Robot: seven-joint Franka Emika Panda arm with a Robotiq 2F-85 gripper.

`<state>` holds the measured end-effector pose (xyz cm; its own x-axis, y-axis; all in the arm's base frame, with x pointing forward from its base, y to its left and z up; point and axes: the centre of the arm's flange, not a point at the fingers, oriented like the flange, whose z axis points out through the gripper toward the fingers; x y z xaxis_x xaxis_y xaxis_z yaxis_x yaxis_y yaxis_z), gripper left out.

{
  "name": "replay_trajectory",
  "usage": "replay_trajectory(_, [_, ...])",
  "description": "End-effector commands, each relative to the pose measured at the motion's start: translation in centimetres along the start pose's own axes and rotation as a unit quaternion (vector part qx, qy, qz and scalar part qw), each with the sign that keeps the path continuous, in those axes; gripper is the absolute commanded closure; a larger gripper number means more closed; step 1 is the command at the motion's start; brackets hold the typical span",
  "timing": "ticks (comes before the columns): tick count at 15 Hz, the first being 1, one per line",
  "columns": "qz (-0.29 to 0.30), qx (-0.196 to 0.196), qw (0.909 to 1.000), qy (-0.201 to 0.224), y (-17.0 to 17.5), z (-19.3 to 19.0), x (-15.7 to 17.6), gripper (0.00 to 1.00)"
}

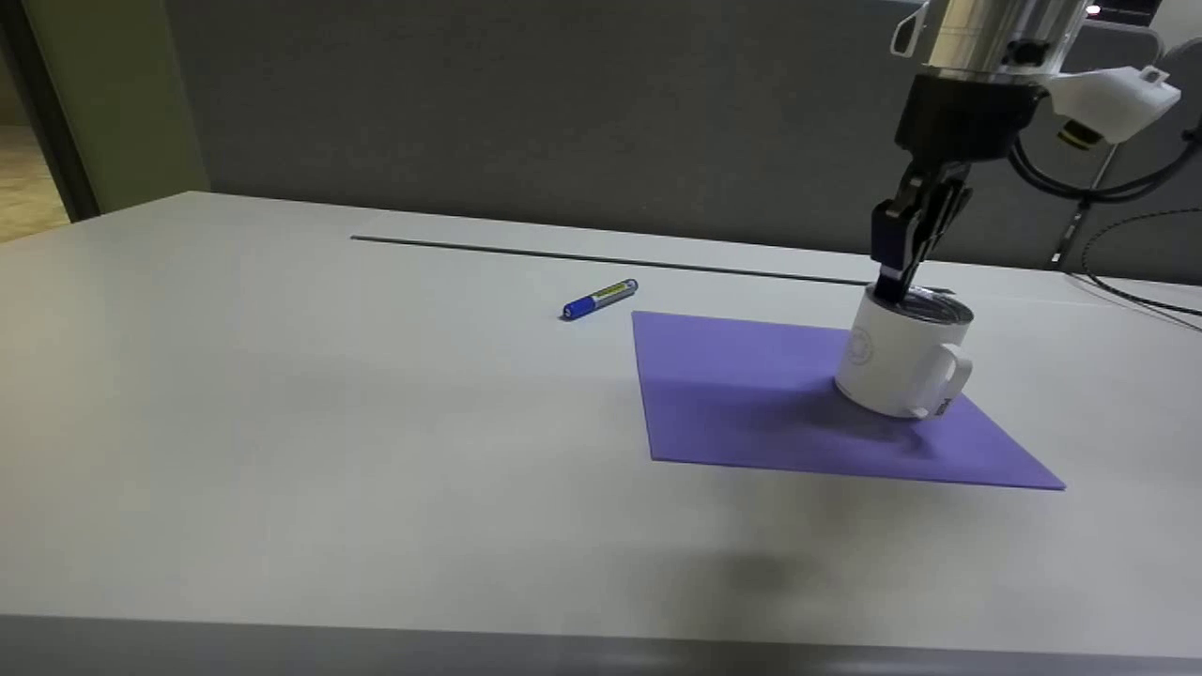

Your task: Close the slider on the top of the cup

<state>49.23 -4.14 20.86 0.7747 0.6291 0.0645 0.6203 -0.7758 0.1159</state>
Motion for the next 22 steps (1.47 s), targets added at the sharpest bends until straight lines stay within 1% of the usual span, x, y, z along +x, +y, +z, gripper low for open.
replay_trajectory(1, [0.007,0.008,0.9999,0.003,-0.2,-1.9,-1.0,1.00])
replay_trajectory(6, [0.019,0.005,0.9998,0.001,0.5,-3.3,-1.5,1.00])
replay_trajectory(11, [0.025,0.006,0.9997,-0.004,0.9,-2.5,-3.0,1.00])
replay_trajectory(13, [0.033,-0.005,0.9994,0.001,1.1,-2.0,-3.8,1.00])
replay_trajectory(18, [0.106,-0.030,0.9934,0.034,1.5,-1.7,-5.2,1.00])
replay_trajectory(22, [0.154,-0.041,0.9859,0.051,1.8,-1.0,-5.9,1.00])
